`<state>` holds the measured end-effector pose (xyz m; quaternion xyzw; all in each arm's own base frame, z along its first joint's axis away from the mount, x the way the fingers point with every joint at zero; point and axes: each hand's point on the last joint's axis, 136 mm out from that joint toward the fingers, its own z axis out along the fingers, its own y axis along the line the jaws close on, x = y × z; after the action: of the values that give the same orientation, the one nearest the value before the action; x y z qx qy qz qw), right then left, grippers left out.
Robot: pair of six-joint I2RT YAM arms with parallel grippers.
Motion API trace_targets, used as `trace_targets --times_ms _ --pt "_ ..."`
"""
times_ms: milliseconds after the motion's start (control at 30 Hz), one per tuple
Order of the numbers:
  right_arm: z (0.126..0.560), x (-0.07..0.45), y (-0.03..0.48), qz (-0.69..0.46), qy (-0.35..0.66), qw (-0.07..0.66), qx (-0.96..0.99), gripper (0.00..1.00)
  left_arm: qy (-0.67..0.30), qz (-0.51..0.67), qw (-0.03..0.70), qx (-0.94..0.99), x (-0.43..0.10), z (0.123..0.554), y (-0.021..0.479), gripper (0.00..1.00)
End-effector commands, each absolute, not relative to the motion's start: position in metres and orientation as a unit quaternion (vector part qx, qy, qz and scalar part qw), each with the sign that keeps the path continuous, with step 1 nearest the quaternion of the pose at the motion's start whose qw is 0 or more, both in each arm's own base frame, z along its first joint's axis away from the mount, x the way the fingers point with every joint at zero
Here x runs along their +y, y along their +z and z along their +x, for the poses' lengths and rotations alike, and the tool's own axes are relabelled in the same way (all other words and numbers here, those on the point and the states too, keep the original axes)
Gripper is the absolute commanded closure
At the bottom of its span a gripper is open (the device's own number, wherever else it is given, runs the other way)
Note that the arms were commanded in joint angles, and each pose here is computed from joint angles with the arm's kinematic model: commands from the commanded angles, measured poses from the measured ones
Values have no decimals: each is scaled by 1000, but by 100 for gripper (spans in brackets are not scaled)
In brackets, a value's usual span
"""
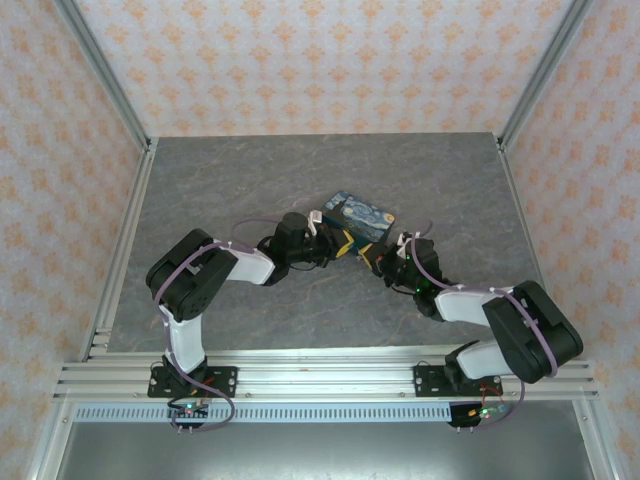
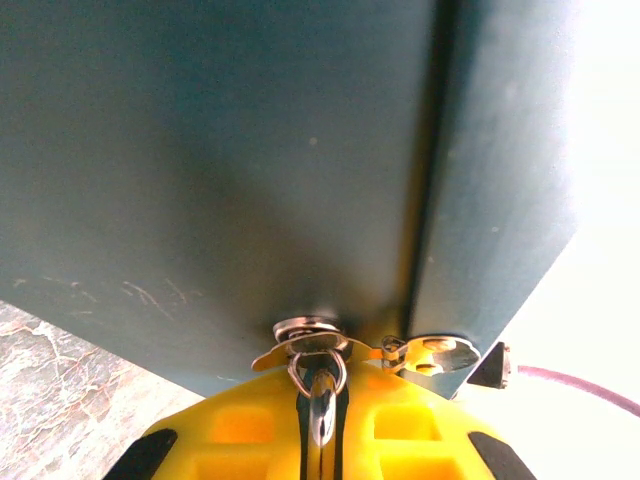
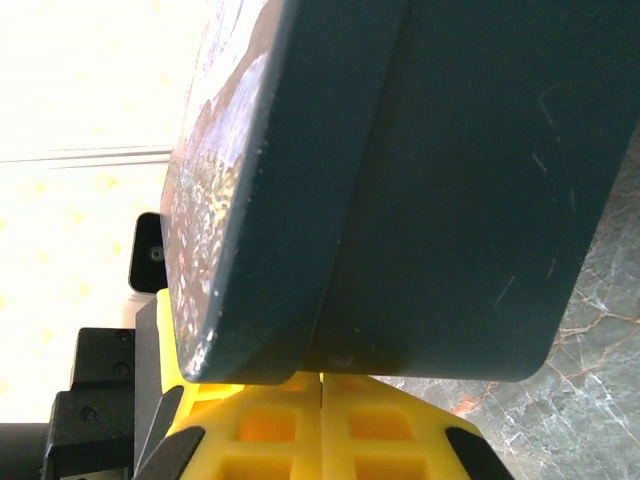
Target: Unlock a padlock with a key
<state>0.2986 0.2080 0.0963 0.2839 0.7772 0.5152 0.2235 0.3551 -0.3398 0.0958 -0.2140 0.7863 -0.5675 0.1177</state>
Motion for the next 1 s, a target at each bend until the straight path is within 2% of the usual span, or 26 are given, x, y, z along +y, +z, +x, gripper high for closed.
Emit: trace_targets --times_ms 0,967 --pt "310 211 114 277 534 241 762 100 -588 -192 134 774 -342 359 121 100" --pt "321 211 111 293 531 247 756 100 -598 -186 133 768 -350 357 129 100"
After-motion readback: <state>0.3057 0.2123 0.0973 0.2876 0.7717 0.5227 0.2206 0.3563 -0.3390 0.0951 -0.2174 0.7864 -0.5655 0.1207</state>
